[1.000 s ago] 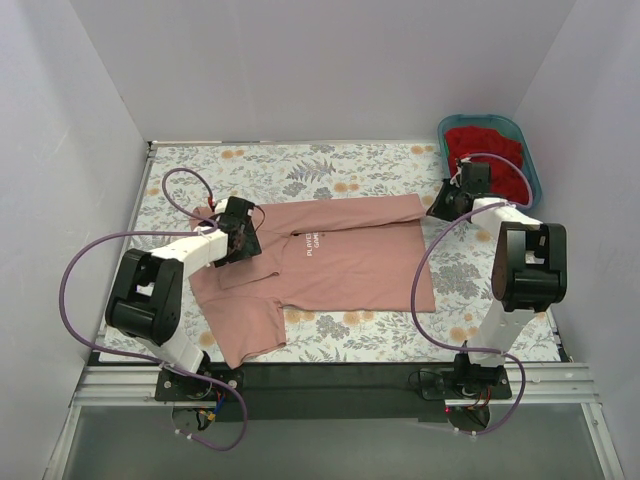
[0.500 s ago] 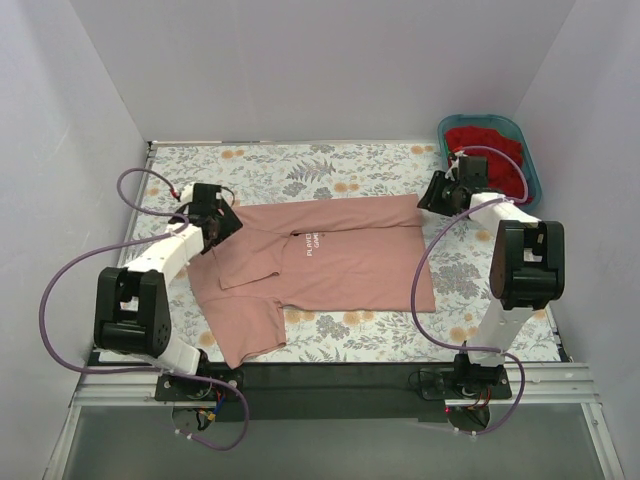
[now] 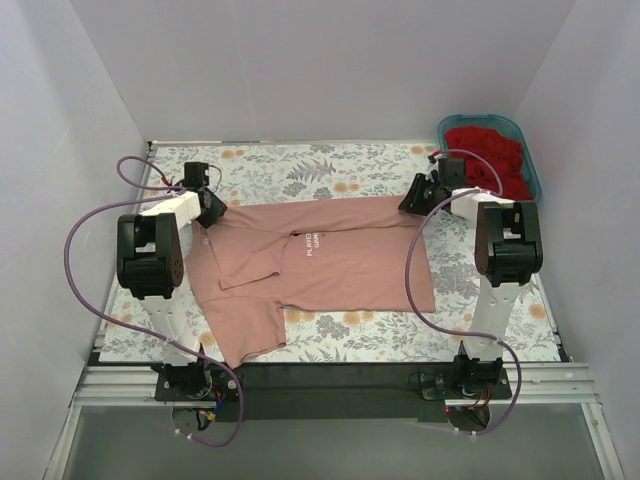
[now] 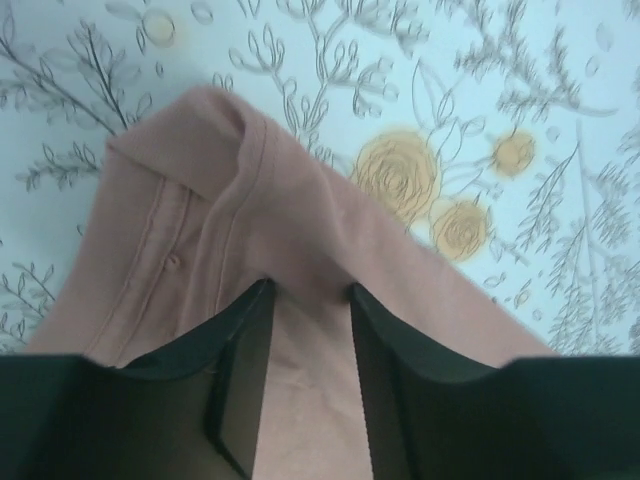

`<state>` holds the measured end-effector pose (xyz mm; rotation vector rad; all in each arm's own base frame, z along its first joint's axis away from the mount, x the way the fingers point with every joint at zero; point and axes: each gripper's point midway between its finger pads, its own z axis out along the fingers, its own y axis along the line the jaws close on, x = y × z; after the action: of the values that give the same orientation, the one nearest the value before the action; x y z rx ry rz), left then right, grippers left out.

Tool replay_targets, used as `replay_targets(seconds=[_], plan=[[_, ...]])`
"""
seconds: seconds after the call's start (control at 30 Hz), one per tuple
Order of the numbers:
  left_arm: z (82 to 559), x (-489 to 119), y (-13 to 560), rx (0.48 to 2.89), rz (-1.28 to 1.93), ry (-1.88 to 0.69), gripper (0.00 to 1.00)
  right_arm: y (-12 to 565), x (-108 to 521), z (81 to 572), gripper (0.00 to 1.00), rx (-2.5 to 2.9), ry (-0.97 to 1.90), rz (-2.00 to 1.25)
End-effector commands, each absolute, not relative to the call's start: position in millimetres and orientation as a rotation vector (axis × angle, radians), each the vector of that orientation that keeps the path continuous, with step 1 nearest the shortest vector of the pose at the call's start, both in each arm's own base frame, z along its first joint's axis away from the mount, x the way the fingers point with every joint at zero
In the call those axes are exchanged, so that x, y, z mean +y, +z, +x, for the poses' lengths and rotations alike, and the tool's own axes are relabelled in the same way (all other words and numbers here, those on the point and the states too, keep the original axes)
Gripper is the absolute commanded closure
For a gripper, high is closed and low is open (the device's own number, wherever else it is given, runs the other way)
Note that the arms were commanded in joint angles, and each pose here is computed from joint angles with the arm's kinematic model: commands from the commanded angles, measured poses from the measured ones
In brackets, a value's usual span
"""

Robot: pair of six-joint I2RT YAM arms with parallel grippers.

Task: Fold and stack the t-shirts
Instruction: Fold the tshirt

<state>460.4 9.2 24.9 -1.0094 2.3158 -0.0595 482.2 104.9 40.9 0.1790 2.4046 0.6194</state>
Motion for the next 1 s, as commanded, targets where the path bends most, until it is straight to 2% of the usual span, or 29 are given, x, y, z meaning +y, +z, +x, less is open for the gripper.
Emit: replay_targets(seconds=[0.0,0.17,0.3,0.4,0.47,0.5,0.53,0.6,0.63,0.7,0.73,0.8,0.83,0.87,0.9,0.97], plan=[[461.1,32.2,26.5,2.287,-1.116,-0.007,0.66,42.5,103.7,506.3,0.59,2.361,0.612,0.19],[435.1,65.2,4.7,2.304,-1.283,0.094,0.72,19.8,89.0,518.7,0.59,2.384,0.552,0.293],[443.0,61.2,-2.2,2.336,-1.281,0.025,0.73,12.1,80.9,535.0,0.58,2.374,0.528,0.33],[458.9,55.3,4.1,2.329,-1.267,-0.045,0.69,31.1,81.1,552.8,0.53,2.331,0.529,0.286],[469.6,52.9,23.7,2.293,-1.244,-0.09,0.62,50.9,81.4,556.3,0.5,2.312,0.521,0.25],[471.7,54.5,31.7,2.275,-1.237,-0.093,0.59,65.2,81.3,560.5,0.49,2.288,0.518,0.232],[475.1,55.9,52.9,2.237,-1.209,-0.102,0.5,72.6,80.4,559.0,0.47,2.285,0.507,0.207],[473.7,59.4,75.6,2.202,-1.181,-0.096,0.43,104.5,81.6,557.0,0.44,2.242,0.497,0.168],[472.0,60.1,101.7,2.159,-1.153,-0.1,0.4,110.4,83.2,551.5,0.42,2.242,0.501,0.152],[453.7,64.0,115.8,2.162,-1.107,0.0,0.33,138.1,93.7,533.6,0.39,2.219,0.541,0.099],[442.9,67.6,142.1,2.106,-1.092,0.031,0.31,126.9,95.7,515.2,0.37,2.256,0.542,0.101],[408.2,69.7,138.2,2.123,-1.11,0.104,0.21,148.0,104.0,489.8,0.31,2.231,0.517,0.073],[393.0,67.9,153.5,2.09,-1.114,0.088,0.2,132.1,104.3,468.9,0.29,2.276,0.506,0.084],[380.2,65.0,152.2,2.101,-1.12,0.089,0.19,147.6,112.0,453.9,0.29,2.25,0.511,0.06],[355.3,59.1,133.6,2.164,-1.147,0.097,0.19,145.8,112.2,442.1,0.29,2.265,0.491,0.066],[329.7,51.4,138.5,2.165,-1.163,0.082,0.19,143.0,117.3,413.6,0.28,2.299,0.463,0.043]])
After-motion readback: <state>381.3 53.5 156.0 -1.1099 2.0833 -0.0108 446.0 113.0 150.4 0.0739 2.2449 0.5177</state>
